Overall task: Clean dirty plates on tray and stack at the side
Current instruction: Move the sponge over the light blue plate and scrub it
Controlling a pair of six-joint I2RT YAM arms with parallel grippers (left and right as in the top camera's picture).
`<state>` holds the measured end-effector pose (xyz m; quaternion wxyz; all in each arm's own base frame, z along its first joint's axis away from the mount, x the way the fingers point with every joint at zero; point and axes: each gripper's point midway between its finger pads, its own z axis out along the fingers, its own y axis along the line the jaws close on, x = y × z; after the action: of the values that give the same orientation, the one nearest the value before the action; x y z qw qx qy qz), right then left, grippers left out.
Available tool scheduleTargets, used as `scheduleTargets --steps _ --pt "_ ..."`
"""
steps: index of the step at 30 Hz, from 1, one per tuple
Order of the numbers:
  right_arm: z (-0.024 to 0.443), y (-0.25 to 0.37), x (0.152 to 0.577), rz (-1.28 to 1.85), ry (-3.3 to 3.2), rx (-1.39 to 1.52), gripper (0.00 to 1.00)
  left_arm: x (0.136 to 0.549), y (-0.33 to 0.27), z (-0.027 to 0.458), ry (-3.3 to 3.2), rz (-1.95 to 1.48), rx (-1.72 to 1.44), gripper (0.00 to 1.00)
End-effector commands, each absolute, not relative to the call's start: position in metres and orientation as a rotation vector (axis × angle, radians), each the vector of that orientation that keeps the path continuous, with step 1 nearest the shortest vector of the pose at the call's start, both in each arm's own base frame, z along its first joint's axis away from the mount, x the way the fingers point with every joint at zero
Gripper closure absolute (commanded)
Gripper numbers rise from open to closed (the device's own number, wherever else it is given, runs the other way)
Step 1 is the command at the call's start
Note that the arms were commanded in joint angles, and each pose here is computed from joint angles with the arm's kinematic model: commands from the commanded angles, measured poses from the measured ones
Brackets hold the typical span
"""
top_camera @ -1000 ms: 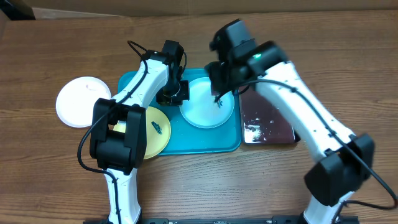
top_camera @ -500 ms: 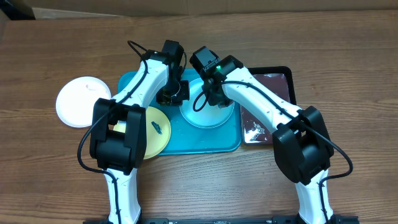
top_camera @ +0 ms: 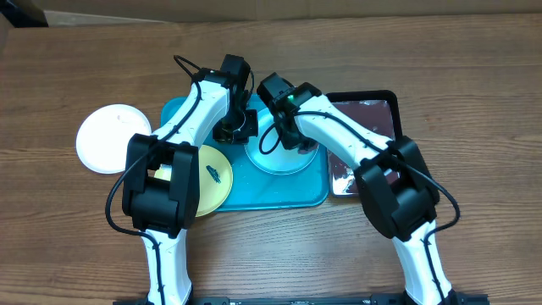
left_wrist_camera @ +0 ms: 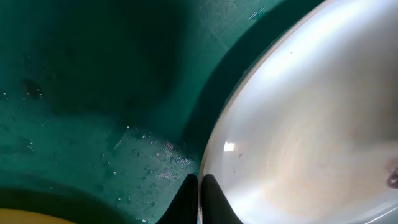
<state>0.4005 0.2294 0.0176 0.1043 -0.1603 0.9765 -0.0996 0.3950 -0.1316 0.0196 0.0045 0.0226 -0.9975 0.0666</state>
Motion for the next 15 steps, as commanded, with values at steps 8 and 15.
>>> scheduleTargets --steps 8,15 --pt "-0.008 0.250 0.372 0.218 3.117 -0.442 0.96 0.393 -0.130 0.012 -3.112 0.189 0.077 0.96" --pt "0.001 0.273 0.367 0.556 3.135 -0.424 0.96 0.394 -0.130 0.012 -3.113 0.190 0.076 0.96"
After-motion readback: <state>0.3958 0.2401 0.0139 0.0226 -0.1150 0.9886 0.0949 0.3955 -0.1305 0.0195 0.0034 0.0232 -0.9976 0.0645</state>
